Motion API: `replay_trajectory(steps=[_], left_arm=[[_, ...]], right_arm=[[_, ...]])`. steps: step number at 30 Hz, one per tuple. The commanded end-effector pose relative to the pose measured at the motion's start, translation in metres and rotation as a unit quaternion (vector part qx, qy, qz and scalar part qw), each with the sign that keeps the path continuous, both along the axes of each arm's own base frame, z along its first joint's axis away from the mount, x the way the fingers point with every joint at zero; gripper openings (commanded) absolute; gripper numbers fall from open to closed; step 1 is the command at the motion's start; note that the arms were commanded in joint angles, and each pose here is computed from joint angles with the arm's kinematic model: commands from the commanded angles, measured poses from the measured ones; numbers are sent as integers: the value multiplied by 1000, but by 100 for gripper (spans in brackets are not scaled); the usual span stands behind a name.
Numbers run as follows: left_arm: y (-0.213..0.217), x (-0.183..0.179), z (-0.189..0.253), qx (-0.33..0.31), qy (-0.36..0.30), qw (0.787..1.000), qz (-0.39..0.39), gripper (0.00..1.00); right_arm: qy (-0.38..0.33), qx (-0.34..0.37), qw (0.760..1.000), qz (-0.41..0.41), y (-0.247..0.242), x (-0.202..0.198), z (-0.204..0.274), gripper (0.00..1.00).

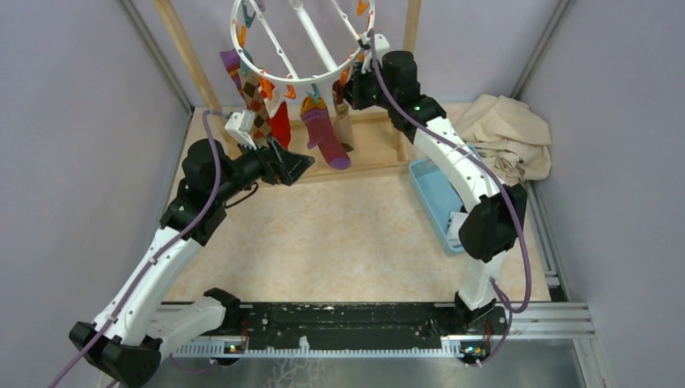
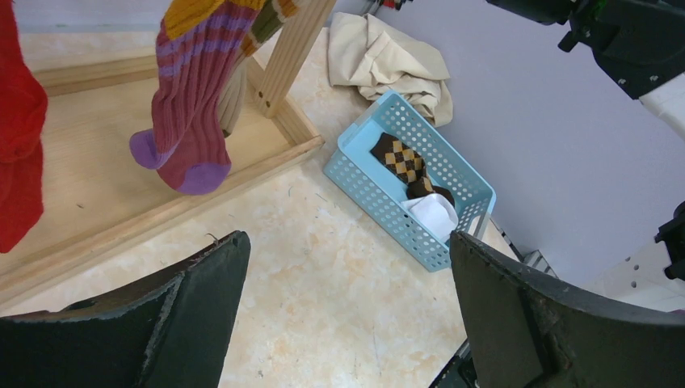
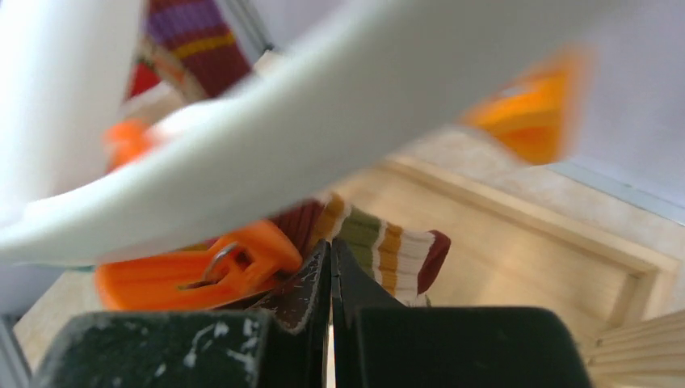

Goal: Clip the socks to the hanger
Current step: Rotate the hanger at the clothesline.

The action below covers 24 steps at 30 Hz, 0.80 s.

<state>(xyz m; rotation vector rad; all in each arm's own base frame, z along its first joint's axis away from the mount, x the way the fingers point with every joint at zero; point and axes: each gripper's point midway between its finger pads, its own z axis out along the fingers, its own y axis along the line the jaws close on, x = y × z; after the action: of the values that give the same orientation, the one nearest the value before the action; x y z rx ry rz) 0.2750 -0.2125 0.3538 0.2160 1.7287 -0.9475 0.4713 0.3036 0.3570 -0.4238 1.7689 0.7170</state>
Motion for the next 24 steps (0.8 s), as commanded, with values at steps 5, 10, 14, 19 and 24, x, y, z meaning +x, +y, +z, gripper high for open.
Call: replay_trajectory(steps=[5,10,14,19,24], left_arm=[[-21,-21,38,4,-37,998,-41,98],[-29,-19,41,0,-46,998,-49,98],[-27,-6,28,7,-34,999,-22,98],[-15,13,21,21,-35,999,35,98],[-7,17,21,31,-42,997,58,98]], right_arm=[[-61,25,993,99,54,-84,47,0],[-48,33,991,119,70,-98,37,0],[-45,36,989,139,88,-112,31,0],[-38,42,985,165,111,-123,27,0],[-37,17,987,156,115,-127,15,0]])
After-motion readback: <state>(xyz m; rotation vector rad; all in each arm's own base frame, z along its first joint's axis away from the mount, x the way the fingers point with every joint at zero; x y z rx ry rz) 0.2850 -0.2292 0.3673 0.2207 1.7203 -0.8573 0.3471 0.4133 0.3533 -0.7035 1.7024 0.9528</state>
